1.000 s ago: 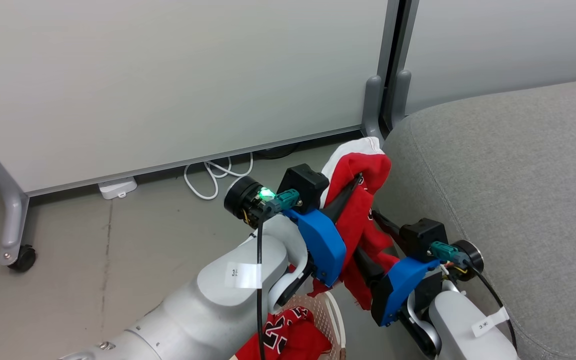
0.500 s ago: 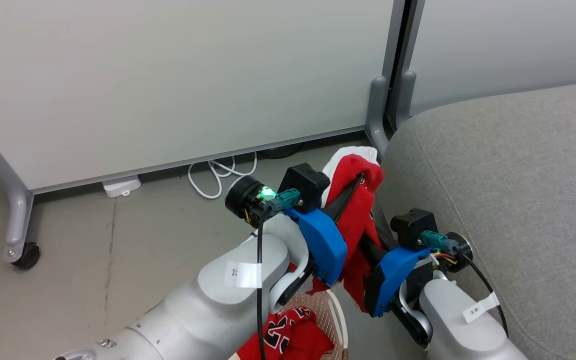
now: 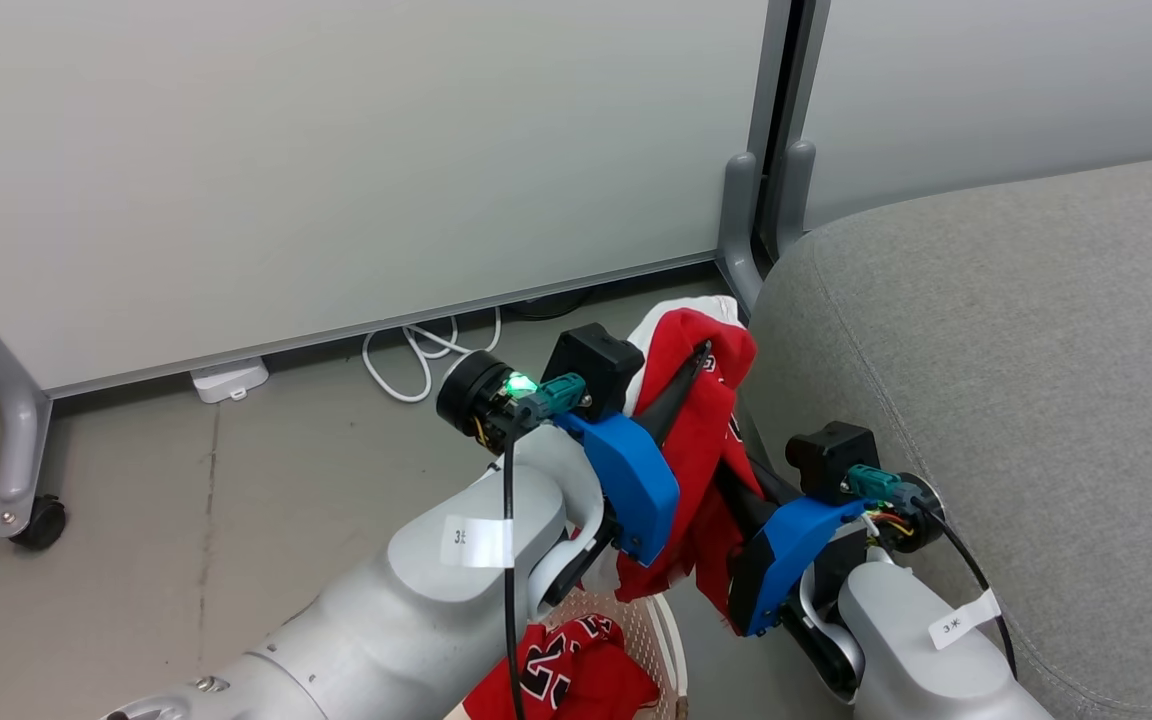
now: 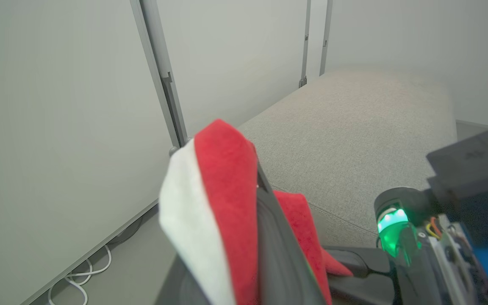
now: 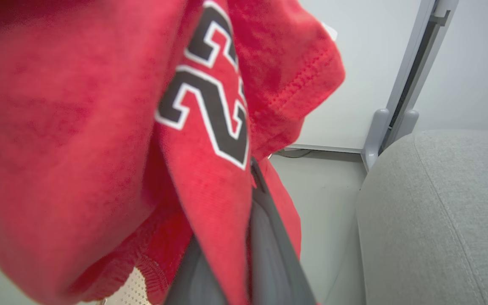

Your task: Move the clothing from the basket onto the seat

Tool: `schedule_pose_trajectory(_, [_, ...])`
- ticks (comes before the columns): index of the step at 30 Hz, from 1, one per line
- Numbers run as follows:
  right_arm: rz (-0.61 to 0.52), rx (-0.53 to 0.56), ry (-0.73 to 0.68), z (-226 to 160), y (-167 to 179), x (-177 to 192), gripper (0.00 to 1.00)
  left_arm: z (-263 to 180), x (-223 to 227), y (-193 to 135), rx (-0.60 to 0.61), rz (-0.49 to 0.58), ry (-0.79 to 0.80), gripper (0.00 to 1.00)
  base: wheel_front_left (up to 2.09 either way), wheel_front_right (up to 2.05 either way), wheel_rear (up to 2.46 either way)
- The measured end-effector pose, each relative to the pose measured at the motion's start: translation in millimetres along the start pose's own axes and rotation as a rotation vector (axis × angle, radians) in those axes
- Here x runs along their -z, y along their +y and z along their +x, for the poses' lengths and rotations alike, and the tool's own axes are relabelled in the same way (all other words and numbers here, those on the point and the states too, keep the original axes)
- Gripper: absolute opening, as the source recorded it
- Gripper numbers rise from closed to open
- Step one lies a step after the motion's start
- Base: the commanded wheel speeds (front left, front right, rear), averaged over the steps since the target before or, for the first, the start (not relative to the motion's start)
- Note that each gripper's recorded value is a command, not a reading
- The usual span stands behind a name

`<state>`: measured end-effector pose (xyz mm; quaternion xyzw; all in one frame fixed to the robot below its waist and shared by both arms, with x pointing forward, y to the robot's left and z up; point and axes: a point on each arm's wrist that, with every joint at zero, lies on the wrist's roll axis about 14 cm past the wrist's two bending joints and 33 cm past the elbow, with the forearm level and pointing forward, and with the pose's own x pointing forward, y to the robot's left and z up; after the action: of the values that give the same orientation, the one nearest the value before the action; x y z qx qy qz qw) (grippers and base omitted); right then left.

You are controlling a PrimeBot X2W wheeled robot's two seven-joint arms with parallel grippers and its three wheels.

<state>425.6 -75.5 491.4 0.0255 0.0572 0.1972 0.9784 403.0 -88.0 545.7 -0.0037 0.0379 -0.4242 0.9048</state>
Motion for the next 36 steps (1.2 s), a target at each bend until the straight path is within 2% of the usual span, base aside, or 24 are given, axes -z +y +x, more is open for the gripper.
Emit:
schedule_pose_trajectory(5, [0.002,0.008,-0.001,-0.6,-2.8,-0.2,0.00,0.5,-0.3,-0.4,0.000,-0.004,0.000,0.38,0.00,0.00,0.00])
schedule_pose_trajectory(8, [0.001,0.010,-0.006,0.1,-3.7,-2.1,0.00,0.3,-0.4,0.4,-0.003,-0.005,-0.001,0.40,0.00,0.00,0.00])
schedule_pose_trajectory(12, [0.002,0.012,-0.005,-0.2,-4.2,-1.5,0.00,-0.3,0.0,1.3,-0.007,-0.005,0.001,0.49,0.00,0.00,0.00])
schedule_pose_trajectory(14, [0.003,0.012,-0.006,-0.2,-4.1,-1.5,0.00,-0.6,0.0,1.9,-0.010,-0.006,0.000,0.62,0.00,0.00,0.00])
schedule_pose_trajectory(15, [0.003,0.012,-0.006,-0.1,-3.9,-1.5,0.00,-0.7,0.0,2.2,-0.011,-0.007,0.001,0.80,0.00,0.00,0.00])
schedule_pose_trajectory(16, [0.002,0.011,-0.005,0.0,-3.8,-1.4,0.00,-0.8,0.1,2.4,-0.012,-0.008,0.001,0.93,0.00,0.00,0.00])
schedule_pose_trajectory(18, [0.005,0.011,-0.006,0.7,-3.8,-1.9,0.00,-1.0,0.3,3.1,-0.014,-0.009,0.001,1.00,0.00,0.00,0.00])
schedule_pose_trajectory(28, [0.016,0.025,-0.023,4.4,-8.8,-7.5,0.00,-3.9,2.5,11.6,-0.049,-0.036,-0.007,1.00,0.00,0.00,0.00])
schedule_pose_trajectory(36, [0.021,0.039,-0.053,6.3,-13.3,-16.2,0.00,-20.5,16.4,21.0,-0.081,-0.098,-0.028,1.00,0.00,0.00,0.00])
